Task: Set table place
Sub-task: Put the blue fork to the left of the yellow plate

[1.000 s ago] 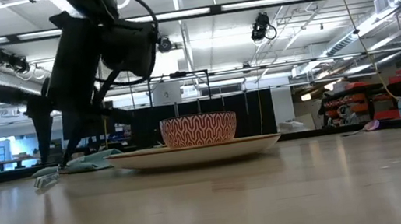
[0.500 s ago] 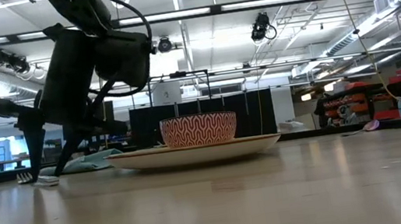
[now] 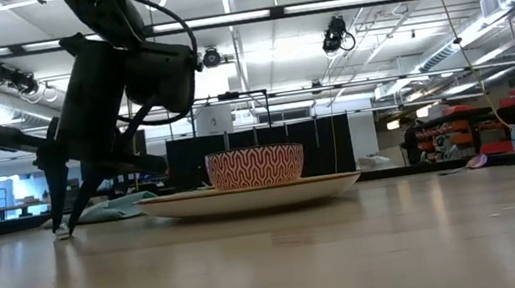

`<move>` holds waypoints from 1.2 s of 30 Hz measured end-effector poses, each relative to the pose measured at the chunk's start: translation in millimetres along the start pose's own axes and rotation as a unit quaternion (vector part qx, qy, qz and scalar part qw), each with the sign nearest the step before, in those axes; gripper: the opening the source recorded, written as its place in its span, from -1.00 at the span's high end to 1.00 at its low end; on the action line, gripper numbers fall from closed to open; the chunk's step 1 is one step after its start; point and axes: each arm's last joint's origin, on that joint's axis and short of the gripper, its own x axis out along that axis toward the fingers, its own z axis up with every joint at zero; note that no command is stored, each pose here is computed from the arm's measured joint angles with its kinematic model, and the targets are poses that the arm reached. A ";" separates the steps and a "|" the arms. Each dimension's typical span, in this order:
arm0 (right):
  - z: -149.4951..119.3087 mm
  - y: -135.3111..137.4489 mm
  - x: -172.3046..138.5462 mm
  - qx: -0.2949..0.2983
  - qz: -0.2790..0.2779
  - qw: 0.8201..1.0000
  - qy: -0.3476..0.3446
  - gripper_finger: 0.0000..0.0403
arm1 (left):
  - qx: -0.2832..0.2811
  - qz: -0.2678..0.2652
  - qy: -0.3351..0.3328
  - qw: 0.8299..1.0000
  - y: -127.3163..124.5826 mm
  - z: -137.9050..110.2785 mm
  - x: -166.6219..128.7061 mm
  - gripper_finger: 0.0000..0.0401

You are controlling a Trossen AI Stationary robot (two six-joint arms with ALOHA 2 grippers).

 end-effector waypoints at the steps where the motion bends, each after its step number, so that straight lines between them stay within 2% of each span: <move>1: 0.0 0.1 0.1 0.000 0.000 1.000 0.000 0.94 | 0.000 0.000 0.000 1.000 -0.1 0.0 -0.1 0.85; 3: 0.0 0.0 0.0 0.000 0.000 1.000 0.000 0.94 | 0.000 0.000 0.002 1.000 -0.1 -0.1 -0.2 0.90; 7: 0.0 0.0 0.0 0.000 0.000 1.000 0.000 0.94 | 0.003 -0.001 0.003 1.000 -0.4 -0.2 -0.2 0.85; 11: 0.0 0.0 0.0 0.000 0.000 1.000 0.000 0.94 | 0.029 -0.005 0.004 1.000 -1.1 -0.7 -0.2 0.87; 18: 0.0 0.1 0.0 0.000 0.000 1.000 0.000 0.94 | 0.113 -0.016 0.014 0.993 -2.9 -2.3 -0.8 0.89; 23: 0.0 0.0 0.0 0.000 0.000 1.000 0.000 0.94 | 0.176 -0.017 0.023 0.984 -3.2 -3.1 -0.9 0.84; 28: 0.0 0.0 0.0 0.000 0.000 1.000 0.000 0.94 | 0.236 -0.019 0.023 0.971 -3.5 -3.3 -0.9 0.89; 36: 0.0 0.0 0.0 0.000 0.000 1.000 0.000 0.94 | 0.267 -0.021 0.026 0.963 -6.7 2.3 -1.1 0.86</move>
